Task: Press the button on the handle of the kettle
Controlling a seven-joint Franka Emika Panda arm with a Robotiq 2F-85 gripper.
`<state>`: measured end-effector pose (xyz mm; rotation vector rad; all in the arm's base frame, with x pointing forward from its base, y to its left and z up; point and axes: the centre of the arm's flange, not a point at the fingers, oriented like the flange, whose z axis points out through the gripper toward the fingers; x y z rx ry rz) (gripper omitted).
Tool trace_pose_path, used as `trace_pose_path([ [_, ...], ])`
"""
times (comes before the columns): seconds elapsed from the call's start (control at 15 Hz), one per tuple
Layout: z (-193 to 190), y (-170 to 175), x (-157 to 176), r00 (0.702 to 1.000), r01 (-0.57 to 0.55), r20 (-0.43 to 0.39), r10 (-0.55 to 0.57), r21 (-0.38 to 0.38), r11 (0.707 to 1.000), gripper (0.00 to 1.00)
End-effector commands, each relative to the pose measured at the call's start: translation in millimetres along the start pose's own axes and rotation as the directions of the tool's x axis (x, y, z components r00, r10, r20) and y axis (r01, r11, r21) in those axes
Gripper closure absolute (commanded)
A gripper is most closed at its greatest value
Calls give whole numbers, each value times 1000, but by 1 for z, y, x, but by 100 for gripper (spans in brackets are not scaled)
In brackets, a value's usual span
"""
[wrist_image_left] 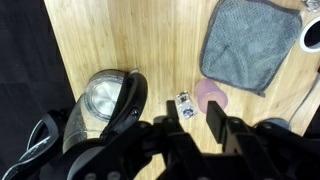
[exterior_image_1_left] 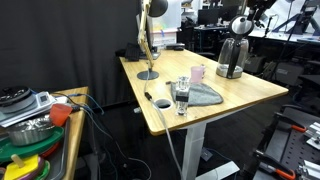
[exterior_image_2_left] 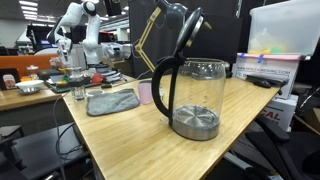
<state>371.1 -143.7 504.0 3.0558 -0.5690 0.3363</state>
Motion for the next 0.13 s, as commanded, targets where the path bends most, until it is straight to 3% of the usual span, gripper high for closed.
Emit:
trace_pose_path([
  [0.0, 0, 0, 0, 1000, 0, 0, 0, 0, 1000, 63],
  [0.07, 0, 0, 0, 1000, 0, 0, 0, 0, 1000, 63],
])
